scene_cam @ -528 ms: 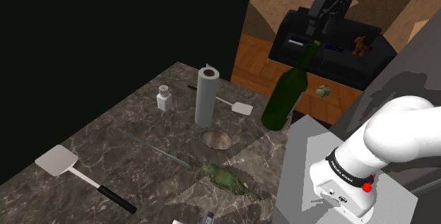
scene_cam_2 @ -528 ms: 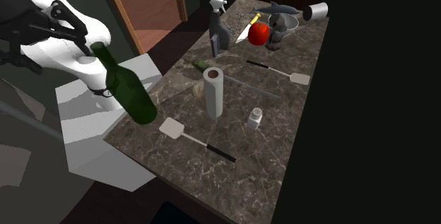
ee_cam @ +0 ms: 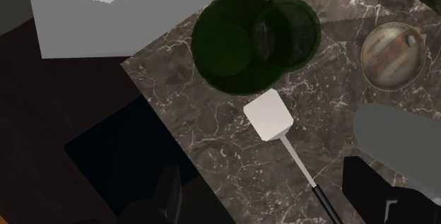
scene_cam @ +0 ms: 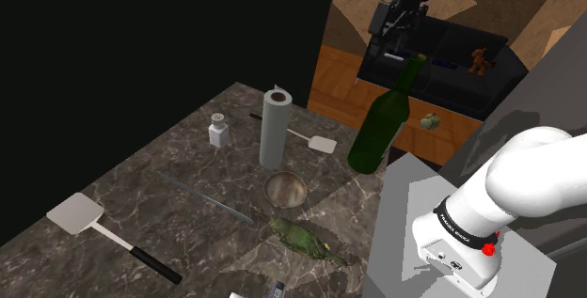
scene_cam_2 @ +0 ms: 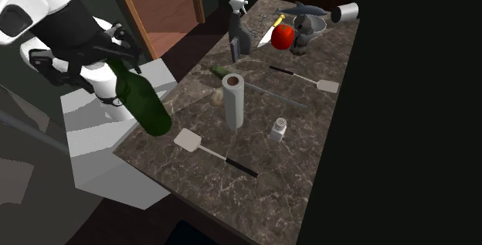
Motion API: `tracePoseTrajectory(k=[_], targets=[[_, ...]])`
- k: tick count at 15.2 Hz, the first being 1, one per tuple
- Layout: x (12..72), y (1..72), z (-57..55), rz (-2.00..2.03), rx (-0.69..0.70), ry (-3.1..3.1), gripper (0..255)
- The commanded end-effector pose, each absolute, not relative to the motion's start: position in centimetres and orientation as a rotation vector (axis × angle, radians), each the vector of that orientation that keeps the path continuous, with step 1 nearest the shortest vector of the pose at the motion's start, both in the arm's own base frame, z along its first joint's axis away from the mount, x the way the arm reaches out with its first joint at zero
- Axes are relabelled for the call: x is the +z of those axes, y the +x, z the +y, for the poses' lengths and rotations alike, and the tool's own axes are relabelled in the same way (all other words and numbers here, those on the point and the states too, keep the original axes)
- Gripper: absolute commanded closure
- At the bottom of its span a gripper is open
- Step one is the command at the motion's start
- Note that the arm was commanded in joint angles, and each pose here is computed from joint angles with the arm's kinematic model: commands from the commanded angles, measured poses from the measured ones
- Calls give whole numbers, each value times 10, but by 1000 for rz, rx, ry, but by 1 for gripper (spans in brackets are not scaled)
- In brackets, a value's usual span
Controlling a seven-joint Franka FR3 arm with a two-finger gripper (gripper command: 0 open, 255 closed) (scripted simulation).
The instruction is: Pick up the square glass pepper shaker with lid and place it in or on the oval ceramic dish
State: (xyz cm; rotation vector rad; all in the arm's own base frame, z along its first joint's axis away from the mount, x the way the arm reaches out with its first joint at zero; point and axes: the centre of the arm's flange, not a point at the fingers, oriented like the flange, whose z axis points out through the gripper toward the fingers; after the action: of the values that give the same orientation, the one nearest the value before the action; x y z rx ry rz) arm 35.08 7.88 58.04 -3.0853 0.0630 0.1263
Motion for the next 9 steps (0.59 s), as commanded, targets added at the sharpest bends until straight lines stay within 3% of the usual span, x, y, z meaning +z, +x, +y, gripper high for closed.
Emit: tracePoseTrajectory(k=[1,9], targets=[[569,367,100,55,134,-3090,0],[523,426,181,20,171,-3113,0]])
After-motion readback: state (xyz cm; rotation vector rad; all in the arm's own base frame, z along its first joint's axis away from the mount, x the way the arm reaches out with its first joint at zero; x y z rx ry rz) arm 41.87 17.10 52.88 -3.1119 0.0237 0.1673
